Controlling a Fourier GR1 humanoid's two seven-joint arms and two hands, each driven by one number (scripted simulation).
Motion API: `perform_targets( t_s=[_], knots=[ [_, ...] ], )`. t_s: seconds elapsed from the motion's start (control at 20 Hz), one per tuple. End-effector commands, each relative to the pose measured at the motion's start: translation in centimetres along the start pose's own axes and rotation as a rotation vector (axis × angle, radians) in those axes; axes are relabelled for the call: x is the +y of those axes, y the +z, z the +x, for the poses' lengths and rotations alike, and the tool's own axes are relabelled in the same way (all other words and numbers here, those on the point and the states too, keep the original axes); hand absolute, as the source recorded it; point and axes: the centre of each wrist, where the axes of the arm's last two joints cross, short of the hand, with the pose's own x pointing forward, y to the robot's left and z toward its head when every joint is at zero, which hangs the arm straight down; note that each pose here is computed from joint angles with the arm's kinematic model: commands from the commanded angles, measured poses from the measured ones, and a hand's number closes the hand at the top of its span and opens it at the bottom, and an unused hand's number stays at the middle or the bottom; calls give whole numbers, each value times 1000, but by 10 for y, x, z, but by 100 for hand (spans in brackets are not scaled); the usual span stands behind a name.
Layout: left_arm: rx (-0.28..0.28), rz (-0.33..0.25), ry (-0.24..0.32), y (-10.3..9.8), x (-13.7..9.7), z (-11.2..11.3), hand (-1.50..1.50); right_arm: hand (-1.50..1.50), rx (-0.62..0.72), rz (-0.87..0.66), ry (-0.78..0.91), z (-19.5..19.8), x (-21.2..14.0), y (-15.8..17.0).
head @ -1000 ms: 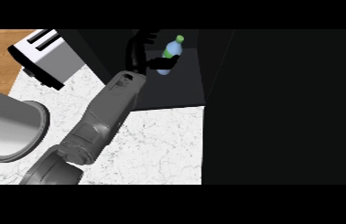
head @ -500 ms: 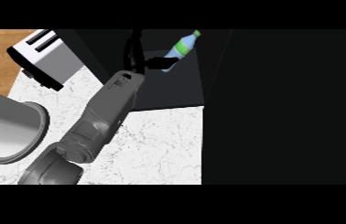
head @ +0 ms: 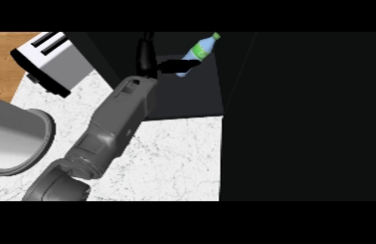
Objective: Pick up the bottled water, place it into the cabinet and close the cabinet
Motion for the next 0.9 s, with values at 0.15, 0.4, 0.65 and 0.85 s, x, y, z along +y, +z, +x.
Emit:
perform_targets(
  t_s=[0.15,0.4,0.65,0.85],
  knots=[
    [-81,-59,157,-4,31,-12,-150,-150,-22,-28,9,0,-3,-6],
    [-118,-97,216,11,30,-27,-150,-150,7,-38,4,7,7,-3],
    [-101,-141,276,31,23,-38,-150,-150,1,-53,25,11,-5,4],
    [-121,-161,328,26,8,-14,-150,-150,18,-77,32,5,-2,4]
  ],
)
